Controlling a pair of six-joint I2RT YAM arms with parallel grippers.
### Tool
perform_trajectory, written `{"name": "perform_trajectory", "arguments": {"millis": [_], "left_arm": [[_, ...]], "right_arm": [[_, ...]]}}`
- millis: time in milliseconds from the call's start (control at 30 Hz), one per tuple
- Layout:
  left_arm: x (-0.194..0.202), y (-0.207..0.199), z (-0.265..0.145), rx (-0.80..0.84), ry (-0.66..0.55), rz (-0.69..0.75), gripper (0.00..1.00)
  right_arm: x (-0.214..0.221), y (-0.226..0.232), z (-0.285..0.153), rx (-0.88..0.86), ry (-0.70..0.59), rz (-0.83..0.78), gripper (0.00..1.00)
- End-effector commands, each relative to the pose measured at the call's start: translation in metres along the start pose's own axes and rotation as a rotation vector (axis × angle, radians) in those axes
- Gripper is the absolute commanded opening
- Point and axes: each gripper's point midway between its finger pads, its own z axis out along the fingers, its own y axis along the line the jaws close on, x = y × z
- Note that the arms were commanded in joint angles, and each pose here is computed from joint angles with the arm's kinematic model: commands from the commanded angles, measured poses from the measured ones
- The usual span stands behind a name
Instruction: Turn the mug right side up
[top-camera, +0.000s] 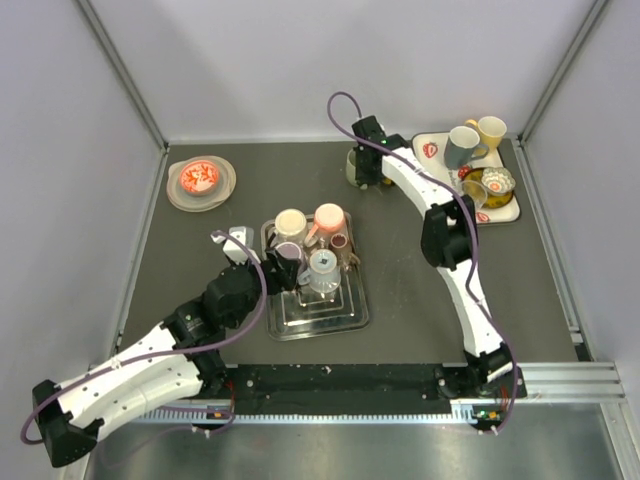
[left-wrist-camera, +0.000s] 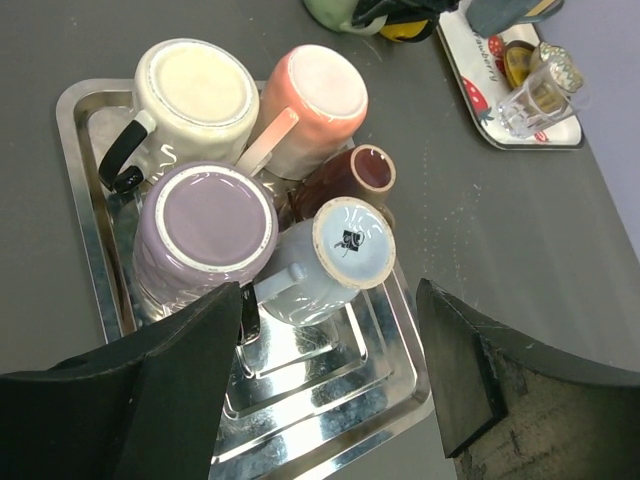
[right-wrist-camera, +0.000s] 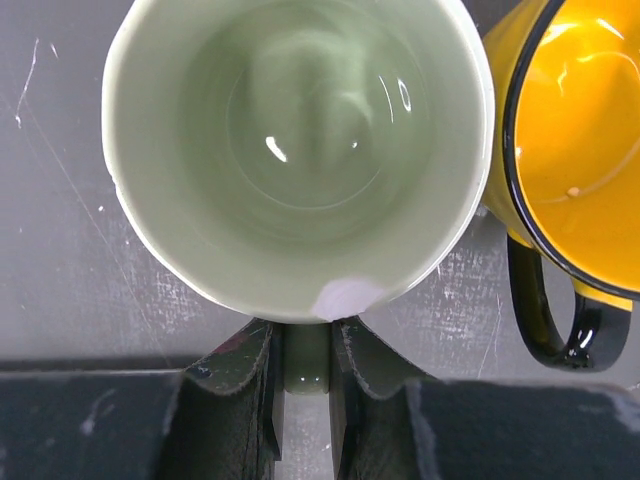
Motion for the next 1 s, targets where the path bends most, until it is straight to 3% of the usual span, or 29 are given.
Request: {"name": "perform_trajectory", "arguments": {"millis": [0,67,100,200,267,467,700,733,933,967], "left_arm": [[-0.016,-0.012,0.0,0.03,-0.037,-0.006,0.76],[-0.014,-0.011,0.002,0.025,-0.033,0.001,0.77],[-0.013,-0.01,0.002,0.024,-0.031,0.001,0.77],[-0.012,-0.011,0.004,0.02,-0.026,0.009,0.78],[-0.012,-0.01,0.005,0.014,-0.023,0.012,0.78],[-0.012,-0.012,0.005,0.012,-0.013,0.016,0.79],[-0.006,-0.01,0.007,0.021,0.033,0.16,0.8],[-0.005,-0.009,0.007,0.017,0.04,0.18,0.81],[0.006,-0.011,0.008,0.02,0.149,0.301,0.81],[0.006,-0.013,0.008,0.027,0.157,0.299,0.8]], "right_arm": [[-0.041,0.014,-0.01,-0.064,-0.12,0.033,0.0],[-0.045,0.016,-0.009,-0.08,-0.125,0.036,0.05],[-0.047,0.017,-0.009,-0.084,-0.13,0.041,0.17],[-0.048,0.017,-0.01,-0.093,-0.131,0.052,0.38],[-0.05,0.017,-0.015,-0.097,-0.136,0.056,0.46],[-0.053,0.02,-0.038,-0.119,-0.144,0.083,0.51],[-0.056,0.041,-0.126,-0.215,-0.218,0.075,0.53],[-0.062,0.042,-0.156,-0.239,-0.256,0.075,0.53],[-0.008,0.035,-0.189,-0.27,-0.217,0.053,0.53],[-0.008,0.033,-0.213,-0.293,-0.252,0.057,0.53]]}}
